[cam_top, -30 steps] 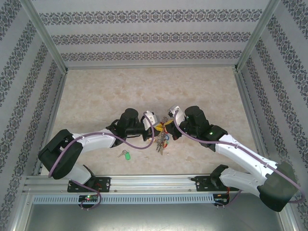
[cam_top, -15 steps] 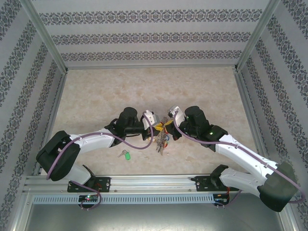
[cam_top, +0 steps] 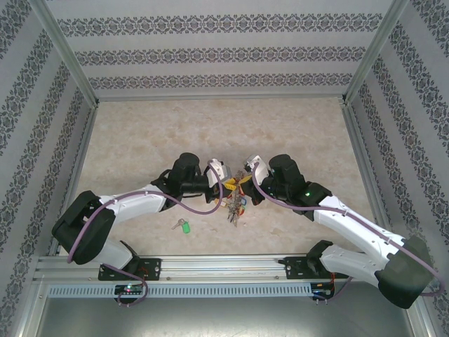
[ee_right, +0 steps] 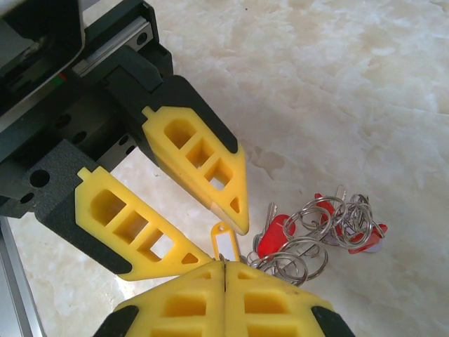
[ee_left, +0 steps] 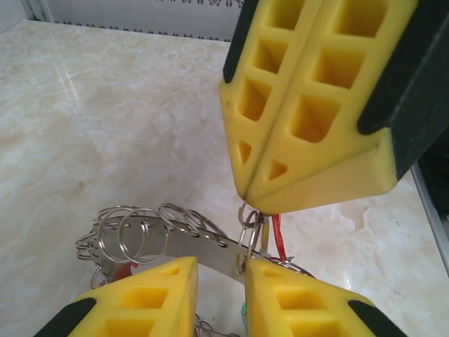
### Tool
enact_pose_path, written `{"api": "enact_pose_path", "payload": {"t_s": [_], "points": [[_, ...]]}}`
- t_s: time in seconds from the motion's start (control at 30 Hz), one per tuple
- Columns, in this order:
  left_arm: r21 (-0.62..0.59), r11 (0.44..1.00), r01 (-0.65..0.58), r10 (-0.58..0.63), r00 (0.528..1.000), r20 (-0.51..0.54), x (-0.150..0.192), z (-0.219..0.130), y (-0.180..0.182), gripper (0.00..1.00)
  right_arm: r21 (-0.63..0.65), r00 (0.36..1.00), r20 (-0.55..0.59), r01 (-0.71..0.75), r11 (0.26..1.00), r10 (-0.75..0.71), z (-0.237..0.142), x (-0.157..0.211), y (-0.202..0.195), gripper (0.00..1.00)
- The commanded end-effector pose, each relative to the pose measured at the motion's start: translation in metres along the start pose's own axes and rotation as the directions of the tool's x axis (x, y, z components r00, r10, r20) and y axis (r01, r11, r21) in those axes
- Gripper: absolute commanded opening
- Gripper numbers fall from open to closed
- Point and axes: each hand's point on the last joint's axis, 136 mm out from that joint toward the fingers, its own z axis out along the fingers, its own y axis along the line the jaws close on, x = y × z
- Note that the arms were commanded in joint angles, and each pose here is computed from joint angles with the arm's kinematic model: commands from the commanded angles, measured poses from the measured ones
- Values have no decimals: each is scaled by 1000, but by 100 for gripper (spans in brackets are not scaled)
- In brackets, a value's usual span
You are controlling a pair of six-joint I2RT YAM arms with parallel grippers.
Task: Put the keys on the keyring
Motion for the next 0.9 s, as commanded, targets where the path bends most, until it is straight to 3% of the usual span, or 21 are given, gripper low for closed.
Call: {"api": "enact_pose_path", "payload": {"t_s": [0.0,0.6,0.87], "points": [[34,999,-40,40,999,11,-14,-2,-1,25,-32,998,50,35,999,-33,-5,-20,9,0],[99,995,-19,24,998,-51,-5,5,-5,25,-37,998,62,32,999,-29,-7,-25,10,0],[97,995,-10,16,998,-56,-3,9,-3,20,-47,998,58,29,998,-27,-7,-24,12,0]]}}
